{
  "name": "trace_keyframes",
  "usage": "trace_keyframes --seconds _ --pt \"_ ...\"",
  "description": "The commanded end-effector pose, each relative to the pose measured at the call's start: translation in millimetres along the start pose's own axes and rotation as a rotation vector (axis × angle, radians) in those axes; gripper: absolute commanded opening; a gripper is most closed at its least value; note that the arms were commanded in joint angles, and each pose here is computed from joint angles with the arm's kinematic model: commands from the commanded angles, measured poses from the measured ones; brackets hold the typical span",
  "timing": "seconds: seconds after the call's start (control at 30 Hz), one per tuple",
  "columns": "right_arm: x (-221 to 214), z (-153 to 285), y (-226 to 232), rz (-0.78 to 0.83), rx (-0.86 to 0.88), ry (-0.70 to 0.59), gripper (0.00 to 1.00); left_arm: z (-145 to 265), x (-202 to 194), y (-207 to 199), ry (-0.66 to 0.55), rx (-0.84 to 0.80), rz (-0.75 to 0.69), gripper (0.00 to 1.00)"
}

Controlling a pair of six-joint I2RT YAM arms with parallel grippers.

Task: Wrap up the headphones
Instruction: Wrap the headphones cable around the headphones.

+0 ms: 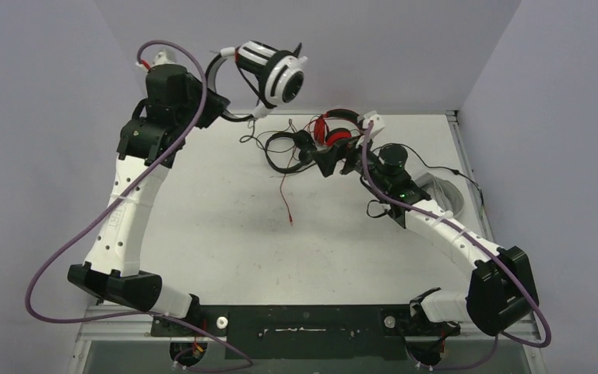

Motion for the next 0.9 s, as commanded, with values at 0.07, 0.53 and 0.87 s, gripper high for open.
trace_keyframes --seconds 0.07,0.53,0.87 --pt "32 -8 51 0.168 0.208 -0.275 0.99 15 -36 -43 0.095 -0.15 -0.072 0.0" --pt "-5 -75 84 0.155 0.341 -0.302 0.99 51 -59 -67 0.197 -0.271 -0.112 0.0" --pt "-18 -107 65 0.114 0.236 -0.295 0.64 67 -57 -69 0.221 -0.29 -0.126 0.0"
Point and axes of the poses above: each gripper's point midway between its finger pads, its own z axis back along the fingers, its own y axis along the line the jaws close on, x = y × z, the point moved 3 cm from there along z, back along the fingers, and after that the axes turned 6 degrees about z, right-handed, at the moved point
